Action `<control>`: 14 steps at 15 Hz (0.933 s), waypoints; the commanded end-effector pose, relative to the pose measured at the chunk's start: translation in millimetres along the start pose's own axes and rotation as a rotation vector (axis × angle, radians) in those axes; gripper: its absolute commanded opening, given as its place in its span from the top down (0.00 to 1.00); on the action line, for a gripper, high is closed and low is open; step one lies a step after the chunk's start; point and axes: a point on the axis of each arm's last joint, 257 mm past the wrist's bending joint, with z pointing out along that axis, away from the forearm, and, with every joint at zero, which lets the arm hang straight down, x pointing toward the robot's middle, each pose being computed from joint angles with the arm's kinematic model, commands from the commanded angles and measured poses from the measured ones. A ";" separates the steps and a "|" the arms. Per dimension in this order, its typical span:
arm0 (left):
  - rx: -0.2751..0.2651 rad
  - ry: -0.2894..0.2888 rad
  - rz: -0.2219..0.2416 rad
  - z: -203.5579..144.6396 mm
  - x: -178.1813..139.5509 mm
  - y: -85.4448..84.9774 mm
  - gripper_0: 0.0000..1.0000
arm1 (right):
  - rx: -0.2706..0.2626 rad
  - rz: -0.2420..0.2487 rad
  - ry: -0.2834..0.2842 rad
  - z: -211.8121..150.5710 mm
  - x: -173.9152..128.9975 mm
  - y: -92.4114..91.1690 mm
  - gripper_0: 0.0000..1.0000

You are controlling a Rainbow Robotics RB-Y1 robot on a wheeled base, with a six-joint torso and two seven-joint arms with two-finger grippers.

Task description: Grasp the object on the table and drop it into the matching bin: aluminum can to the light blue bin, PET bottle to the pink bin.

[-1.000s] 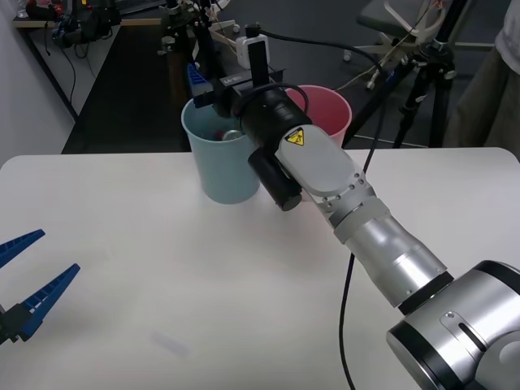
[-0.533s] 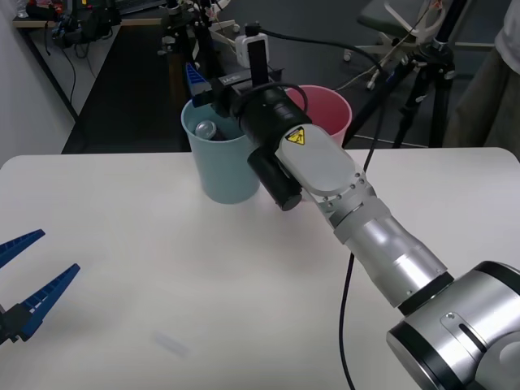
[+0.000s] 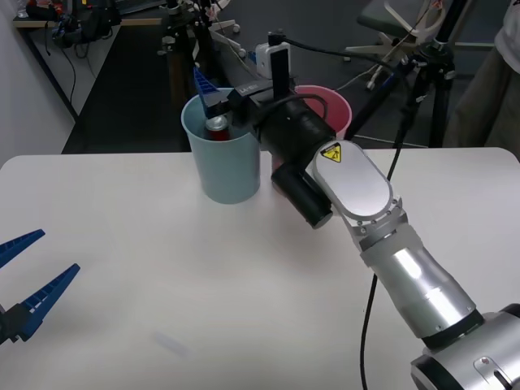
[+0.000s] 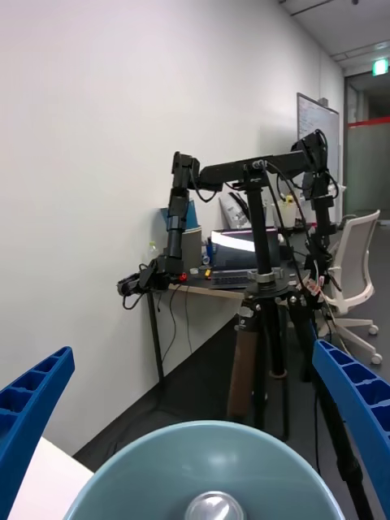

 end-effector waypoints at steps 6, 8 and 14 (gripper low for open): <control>0.000 0.000 0.000 0.0 0.0 0.0 0.00 | -0.128 0.010 0.002 -105.2 1.3 4.2 0.00; 0.000 0.000 0.000 0.0 0.0 0.0 0.00 | -0.147 0.009 0.024 -132.0 8.1 1.4 0.00; 0.000 0.000 0.000 0.0 0.0 0.0 0.00 | -0.216 -0.048 0.102 -221.2 34.3 -26.3 0.00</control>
